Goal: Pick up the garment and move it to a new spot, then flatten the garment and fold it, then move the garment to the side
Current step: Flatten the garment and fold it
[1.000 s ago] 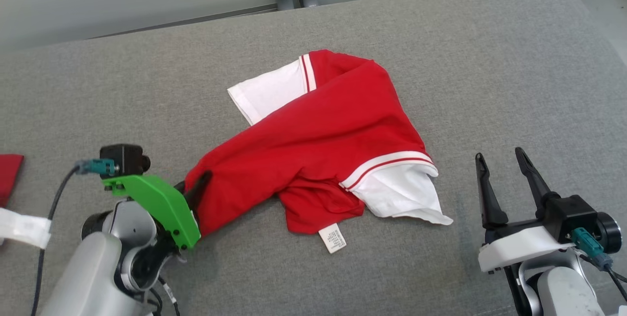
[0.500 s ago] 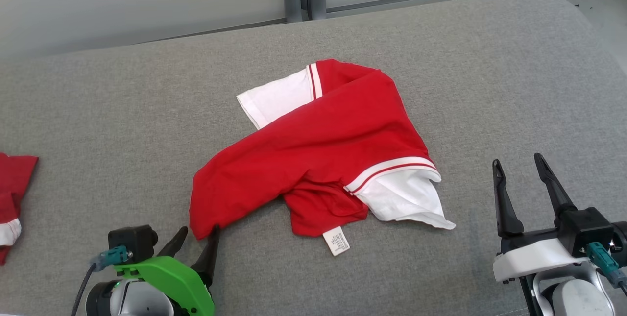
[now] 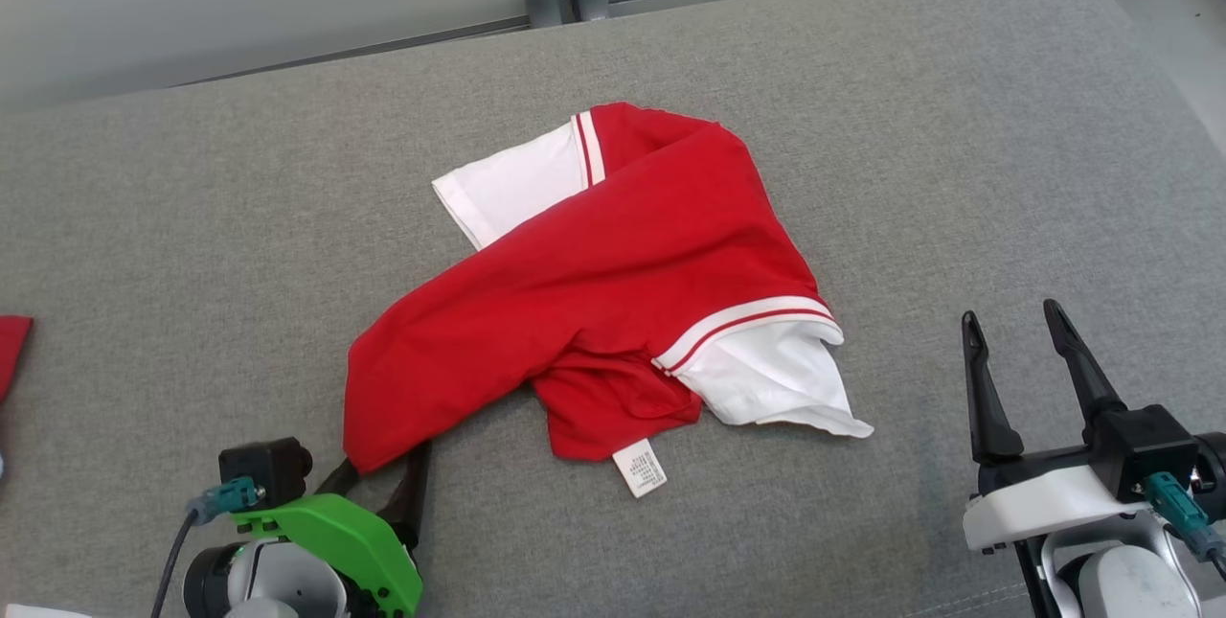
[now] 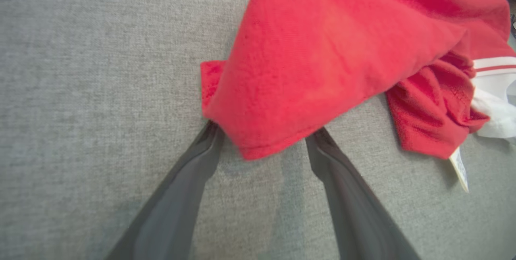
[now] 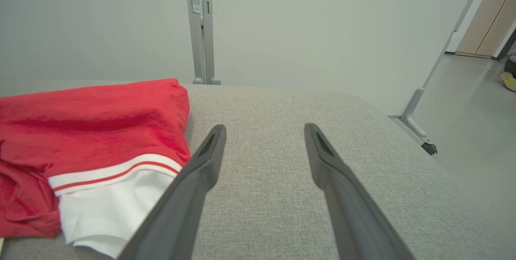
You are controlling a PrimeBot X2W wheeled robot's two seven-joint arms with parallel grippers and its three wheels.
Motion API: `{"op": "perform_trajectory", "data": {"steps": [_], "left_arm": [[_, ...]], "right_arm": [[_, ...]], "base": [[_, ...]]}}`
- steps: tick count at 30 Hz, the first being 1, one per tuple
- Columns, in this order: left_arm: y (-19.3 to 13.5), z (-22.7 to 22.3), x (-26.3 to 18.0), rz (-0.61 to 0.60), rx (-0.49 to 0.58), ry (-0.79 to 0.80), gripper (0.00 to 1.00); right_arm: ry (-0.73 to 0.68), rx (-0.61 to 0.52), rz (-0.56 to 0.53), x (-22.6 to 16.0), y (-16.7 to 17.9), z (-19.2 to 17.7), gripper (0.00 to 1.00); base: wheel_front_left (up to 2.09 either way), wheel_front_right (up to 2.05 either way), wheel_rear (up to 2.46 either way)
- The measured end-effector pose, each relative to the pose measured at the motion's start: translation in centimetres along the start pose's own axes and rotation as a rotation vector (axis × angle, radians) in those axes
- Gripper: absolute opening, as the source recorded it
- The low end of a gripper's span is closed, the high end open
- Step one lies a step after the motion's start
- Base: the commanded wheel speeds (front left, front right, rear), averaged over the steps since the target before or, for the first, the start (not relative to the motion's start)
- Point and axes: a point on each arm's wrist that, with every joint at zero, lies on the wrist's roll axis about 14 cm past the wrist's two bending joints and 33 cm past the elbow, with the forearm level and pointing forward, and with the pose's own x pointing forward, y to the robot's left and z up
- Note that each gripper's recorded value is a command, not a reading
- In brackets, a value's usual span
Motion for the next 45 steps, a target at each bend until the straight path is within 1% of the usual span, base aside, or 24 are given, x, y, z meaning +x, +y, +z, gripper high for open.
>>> {"op": "perform_trajectory", "data": {"steps": [3,4,5,6,7,10,12,14,17,19,22,25,28,29,31,33,37,38,39,41,42,43,44,45], "left_arm": [[-0.2,0.7,0.6,-0.005,-0.008,-0.029,1.0],[-0.2,0.9,0.7,-0.003,-0.004,-0.037,0.95],[-0.1,0.8,0.9,0.002,-0.002,-0.035,0.5],[-0.1,0.6,1.0,0.0,0.004,-0.025,0.31],[0.0,0.3,1.1,-0.002,0.01,-0.013,0.0],[-0.2,0.4,1.4,-0.028,0.041,0.01,0.0],[-0.1,1.4,1.3,-0.039,0.097,0.013,0.0],[0.2,3.6,1.0,-0.05,0.178,-0.003,0.0],[-0.2,8.4,0.0,-0.069,0.304,-0.058,0.0],[-1.1,11.4,-1.2,-0.086,0.403,-0.085,0.0],[-2.8,14.6,-3.3,-0.098,0.577,-0.092,0.0],[-5.4,16.1,-5.3,-0.124,0.726,-0.09,0.0],[-7.0,15.8,-7.0,-0.129,0.833,-0.059,0.0],[-7.1,15.7,-7.4,-0.12,0.844,-0.05,0.0],[-6.7,14.5,-8.0,-0.094,0.834,-0.023,0.0],[-4.8,12.8,-8.2,-0.027,0.768,0.01,0.0],[0.1,10.7,-8.3,0.156,0.509,-0.052,0.0],[0.9,9.4,-8.4,0.179,0.448,-0.052,0.0],[2.2,7.0,-8.5,0.215,0.352,-0.057,0.0],[3.4,5.1,-8.5,0.255,0.281,-0.068,0.0],[3.9,4.5,-8.5,0.277,0.25,-0.083,0.11],[4.5,3.6,-8.5,0.299,0.213,-0.084,0.16],[4.9,2.7,-8.4,0.311,0.187,-0.083,0.22],[4.9,2.7,-8.4,0.311,0.187,-0.083,0.42]], "right_arm": [[0.006,0.0,-0.004,-0.1,-0.1,-0.2,1.0],[0.007,0.001,-0.004,-0.1,-0.1,-0.2,1.0],[0.007,0.001,-0.005,-0.2,-0.1,-0.2,1.0],[0.007,0.002,-0.006,-0.2,-0.2,-0.2,1.0],[0.007,0.004,-0.007,-0.2,-0.2,-0.2,1.0],[0.007,0.009,-0.01,-0.2,-0.2,-0.2,1.0],[0.007,0.015,-0.016,-0.2,-0.4,-0.2,1.0],[0.009,0.024,-0.018,-0.3,-0.4,-0.3,1.0],[0.013,0.043,-0.016,-0.3,-0.2,-0.5,1.0],[0.016,0.059,-0.012,-0.5,0.0,-0.6,1.0],[0.01,0.083,-0.007,-0.6,0.3,-0.5,1.0],[0.008,0.098,-0.002,-1.0,0.5,-0.4,1.0],[0.004,0.109,-0.002,-1.5,0.5,-0.3,1.0],[-0.002,0.111,-0.001,-1.5,0.6,-0.1,1.0],[-0.009,0.112,-0.001,-1.6,0.5,0.2,1.0],[-0.009,0.115,-0.005,-1.6,0.4,0.1,1.0],[0.015,0.115,-0.003,-1.6,0.5,-0.7,1.0],[0.018,0.113,-0.008,-1.4,0.3,-0.8,1.0],[0.03,0.108,-0.003,-1.3,0.4,-1.2,1.0],[0.041,0.101,0.017,-0.9,1.1,-1.5,1.0],[0.042,0.099,0.028,-0.6,1.4,-1.6,1.0],[0.043,0.097,0.039,-0.4,1.8,-1.6,1.0],[0.044,0.093,0.049,-0.1,2.1,-1.7,1.0],[0.044,0.093,0.049,-0.1,2.1,-1.7,1.0]], "base": [[0.0,0.0,0.0],[0.0,0.0,0.0],[0.0,0.0,0.0],[0.0,0.0,0.0],[0.0,0.0,0.0],[0.0,0.0,0.0],[0.0,0.0,0.0],[0.0,0.0,0.0],[0.0,0.0,0.0],[0.0,0.0,0.0],[0.0,0.0,0.0],[0.0,0.0,0.0],[0.0,0.0,0.0],[0.0,0.0,0.0],[0.0,0.0,0.0],[0.0,0.0,0.0],[0.0,0.0,0.0],[0.0,0.0,0.0],[0.0,0.0,0.0],[0.0,0.0,0.0],[0.0,0.0,0.0],[0.0,0.0,0.0],[0.0,0.0,0.0],[0.0,0.0,0.0]]}}
